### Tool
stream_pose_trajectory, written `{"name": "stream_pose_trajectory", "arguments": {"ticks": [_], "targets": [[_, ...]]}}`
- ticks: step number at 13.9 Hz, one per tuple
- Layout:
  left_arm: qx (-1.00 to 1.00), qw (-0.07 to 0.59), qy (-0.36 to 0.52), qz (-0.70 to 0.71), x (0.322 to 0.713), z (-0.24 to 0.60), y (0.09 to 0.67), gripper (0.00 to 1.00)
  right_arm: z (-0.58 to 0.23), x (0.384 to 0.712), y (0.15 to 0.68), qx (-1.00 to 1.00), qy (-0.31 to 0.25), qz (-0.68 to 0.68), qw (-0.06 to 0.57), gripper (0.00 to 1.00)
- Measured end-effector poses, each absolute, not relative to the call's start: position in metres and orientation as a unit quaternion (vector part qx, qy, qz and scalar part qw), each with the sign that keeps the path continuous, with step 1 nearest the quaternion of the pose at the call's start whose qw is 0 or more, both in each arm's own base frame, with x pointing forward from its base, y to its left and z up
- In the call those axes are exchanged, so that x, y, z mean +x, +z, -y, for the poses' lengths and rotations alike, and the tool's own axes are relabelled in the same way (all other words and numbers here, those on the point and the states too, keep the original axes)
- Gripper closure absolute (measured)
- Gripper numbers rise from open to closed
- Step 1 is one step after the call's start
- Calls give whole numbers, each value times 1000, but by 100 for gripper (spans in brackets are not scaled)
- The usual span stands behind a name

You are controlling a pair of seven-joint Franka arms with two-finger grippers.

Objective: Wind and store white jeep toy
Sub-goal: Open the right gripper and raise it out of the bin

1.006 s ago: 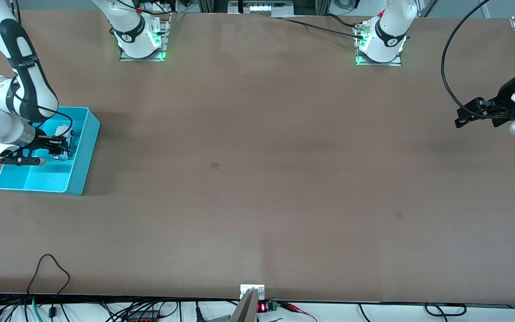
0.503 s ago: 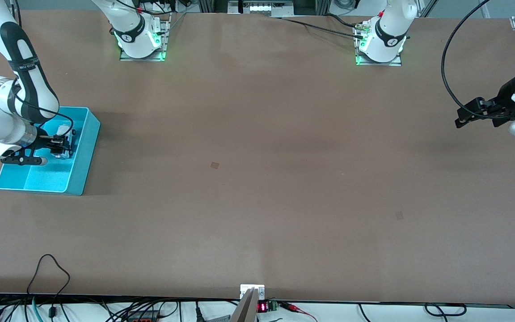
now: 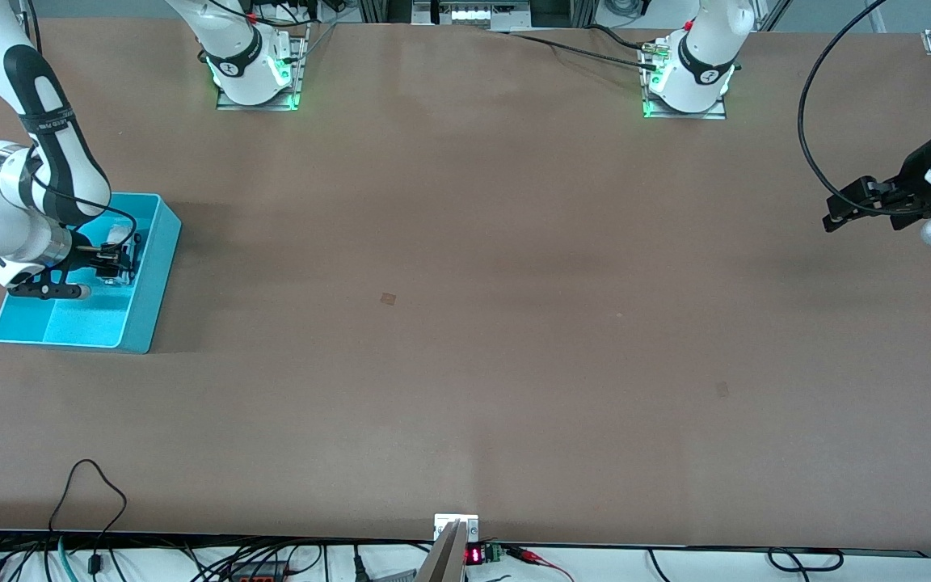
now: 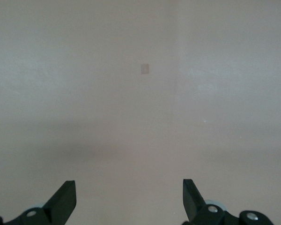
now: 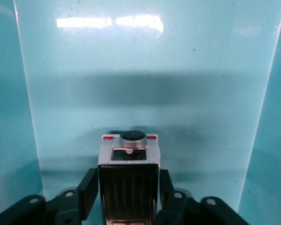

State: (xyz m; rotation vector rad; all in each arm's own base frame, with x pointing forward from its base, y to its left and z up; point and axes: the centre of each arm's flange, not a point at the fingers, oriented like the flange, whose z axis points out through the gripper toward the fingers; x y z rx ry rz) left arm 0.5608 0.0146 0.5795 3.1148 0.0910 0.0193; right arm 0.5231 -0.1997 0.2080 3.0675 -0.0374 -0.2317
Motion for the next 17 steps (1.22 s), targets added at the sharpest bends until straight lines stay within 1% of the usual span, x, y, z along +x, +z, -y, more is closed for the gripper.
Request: {"name": "stream_pose_trajectory", "arguments": {"ticks": [3,4,7,10,12,17], "targets": [[999,13,6,-29,561,-15,580,0,200,524,210,997,-74,12,33,5],[999,13,6,-29,561,-15,580,0,200,525,212,997,-72,12,34,0],[999,13,7,-29,561,-15,580,0,197,526,231,997,-76,11,32,0],[999,13,7,-29,561,-15,580,0,190,526,272,996,-83,18,22,0],[999,13,7,-30,561,-15,580,0,181,532,315,996,-89,19,11,0],[999,13,7,-31,561,-16,580,0,132,564,441,995,-97,-19,1,0]]}}
